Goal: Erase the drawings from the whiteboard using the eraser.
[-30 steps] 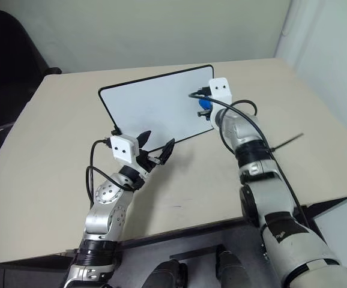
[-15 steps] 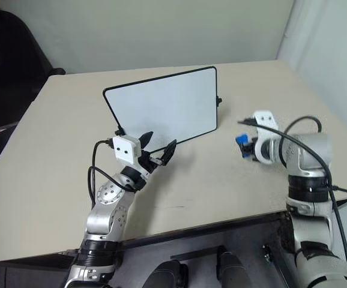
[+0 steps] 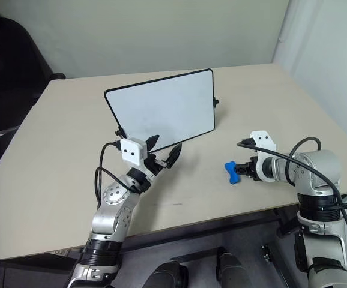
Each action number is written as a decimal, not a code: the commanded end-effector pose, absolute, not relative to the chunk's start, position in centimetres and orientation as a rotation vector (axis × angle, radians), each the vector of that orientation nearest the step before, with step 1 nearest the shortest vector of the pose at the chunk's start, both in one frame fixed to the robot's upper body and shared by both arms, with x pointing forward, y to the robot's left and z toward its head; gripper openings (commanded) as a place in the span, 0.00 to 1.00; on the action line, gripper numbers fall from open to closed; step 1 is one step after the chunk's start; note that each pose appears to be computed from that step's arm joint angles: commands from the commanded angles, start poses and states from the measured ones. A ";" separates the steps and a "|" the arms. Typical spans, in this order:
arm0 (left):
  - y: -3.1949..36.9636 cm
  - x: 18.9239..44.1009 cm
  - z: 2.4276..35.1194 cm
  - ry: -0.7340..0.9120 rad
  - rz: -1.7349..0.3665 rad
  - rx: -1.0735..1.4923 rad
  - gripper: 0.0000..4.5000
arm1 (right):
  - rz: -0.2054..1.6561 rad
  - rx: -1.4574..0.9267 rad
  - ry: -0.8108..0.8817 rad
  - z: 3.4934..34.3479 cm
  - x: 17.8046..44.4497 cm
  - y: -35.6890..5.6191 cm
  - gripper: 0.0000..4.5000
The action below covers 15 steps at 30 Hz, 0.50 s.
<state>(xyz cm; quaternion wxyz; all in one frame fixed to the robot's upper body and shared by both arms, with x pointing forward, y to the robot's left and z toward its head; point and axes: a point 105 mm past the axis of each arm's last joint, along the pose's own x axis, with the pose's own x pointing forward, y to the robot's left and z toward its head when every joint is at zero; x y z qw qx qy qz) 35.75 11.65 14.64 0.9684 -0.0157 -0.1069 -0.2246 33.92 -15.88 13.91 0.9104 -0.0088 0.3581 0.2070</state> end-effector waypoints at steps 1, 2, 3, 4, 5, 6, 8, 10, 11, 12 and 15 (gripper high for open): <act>11.2 35.6 15.9 -0.269 -0.471 -0.018 1.00 | 0.422 -0.015 0.507 18.1 34.4 -16.0 0.78; 11.2 35.6 15.9 -0.269 -0.472 -0.018 1.00 | 0.430 -0.014 0.460 18.8 34.4 -16.1 0.78; 11.2 35.6 15.9 -0.270 -0.473 -0.017 1.00 | 0.440 -0.003 0.400 19.7 34.4 -16.1 0.78; 11.2 35.6 15.9 -0.270 -0.474 -0.015 1.00 | 0.446 0.010 0.350 20.3 34.3 -16.2 0.78; 11.2 35.6 15.9 -0.270 -0.475 -0.013 1.00 | 0.445 0.017 0.313 20.8 34.3 -16.4 0.78; 11.2 35.5 15.9 -0.270 -0.476 -0.012 1.00 | 0.444 0.021 0.292 21.0 34.2 -16.5 0.78; 11.2 35.6 16.0 -0.266 -0.483 -0.011 1.00 | 0.429 0.044 0.264 21.2 34.1 -16.8 0.78; 11.2 35.6 15.8 -0.262 -0.487 -0.009 1.00 | 0.412 0.068 0.254 21.1 34.1 -17.0 0.78; 11.2 35.6 15.7 -0.261 -0.488 -0.009 1.00 | 0.409 0.074 0.256 21.0 34.0 -17.0 0.78; 11.2 35.6 15.7 -0.261 -0.488 -0.008 1.00 | 0.411 0.082 0.257 20.9 33.9 -16.9 0.78; 11.2 35.5 15.7 -0.262 -0.488 -0.008 1.00 | 0.446 0.108 0.255 20.9 33.5 -16.4 0.78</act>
